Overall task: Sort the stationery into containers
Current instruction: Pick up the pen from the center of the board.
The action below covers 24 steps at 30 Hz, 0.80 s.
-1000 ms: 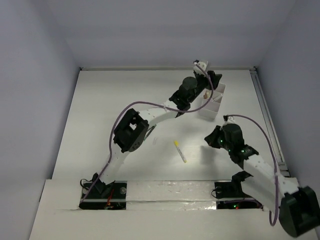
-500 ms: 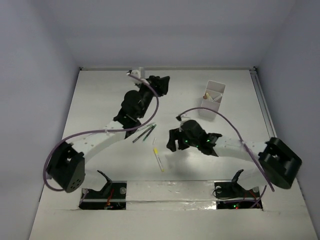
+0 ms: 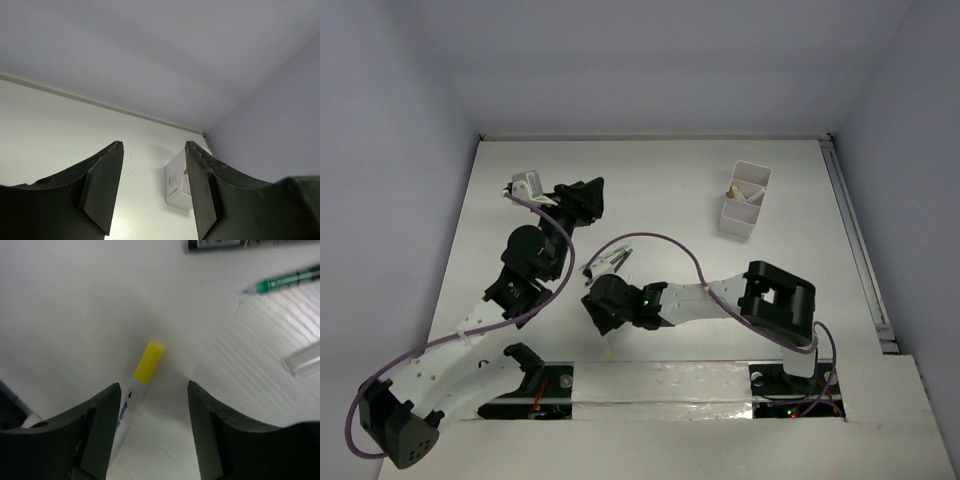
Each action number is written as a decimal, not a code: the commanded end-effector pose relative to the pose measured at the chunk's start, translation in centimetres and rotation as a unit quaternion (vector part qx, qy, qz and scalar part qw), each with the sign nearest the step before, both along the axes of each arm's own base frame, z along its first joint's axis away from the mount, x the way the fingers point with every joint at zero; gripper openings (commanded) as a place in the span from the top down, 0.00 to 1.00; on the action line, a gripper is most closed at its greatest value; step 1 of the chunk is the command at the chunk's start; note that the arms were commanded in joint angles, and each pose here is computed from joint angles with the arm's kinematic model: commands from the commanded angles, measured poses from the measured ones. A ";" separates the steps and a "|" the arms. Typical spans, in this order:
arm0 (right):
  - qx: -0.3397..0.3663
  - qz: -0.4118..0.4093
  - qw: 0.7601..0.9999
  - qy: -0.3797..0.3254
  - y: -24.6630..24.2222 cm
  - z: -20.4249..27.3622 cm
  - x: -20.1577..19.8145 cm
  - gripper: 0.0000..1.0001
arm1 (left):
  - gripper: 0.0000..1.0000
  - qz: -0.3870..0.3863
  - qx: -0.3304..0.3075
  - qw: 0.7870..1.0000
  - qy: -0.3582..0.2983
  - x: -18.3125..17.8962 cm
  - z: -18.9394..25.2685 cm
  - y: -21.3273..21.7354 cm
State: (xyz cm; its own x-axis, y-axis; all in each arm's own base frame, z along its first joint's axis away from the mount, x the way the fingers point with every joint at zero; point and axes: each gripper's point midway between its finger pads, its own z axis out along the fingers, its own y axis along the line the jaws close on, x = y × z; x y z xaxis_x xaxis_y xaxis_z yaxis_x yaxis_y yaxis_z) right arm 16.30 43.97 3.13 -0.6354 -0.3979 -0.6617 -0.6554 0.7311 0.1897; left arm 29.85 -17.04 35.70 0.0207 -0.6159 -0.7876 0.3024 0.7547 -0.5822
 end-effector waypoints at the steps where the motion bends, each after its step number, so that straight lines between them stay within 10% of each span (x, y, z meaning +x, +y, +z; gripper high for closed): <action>1: -0.038 -0.025 0.999 -0.023 0.6 -0.4 0.8 0.45 | 0.51 0.027 0.021 0.999 0.017 -0.5 -1.2 1.7; 8: -0.073 -0.038 0.997 -0.010 0.6 -3.0 0.6 0.86 | 0.51 0.017 0.022 1.000 0.015 -1.9 -0.9 2.4; 18: -0.098 -0.023 0.995 -0.024 0.0 -2.9 0.8 0.62 | 0.51 0.010 0.022 1.000 0.018 -1.7 -1.6 1.9; 24: -0.097 0.005 0.995 -0.019 0.6 -3.4 0.4 0.91 | 0.51 0.018 0.024 0.999 0.022 -1.6 -1.6 2.2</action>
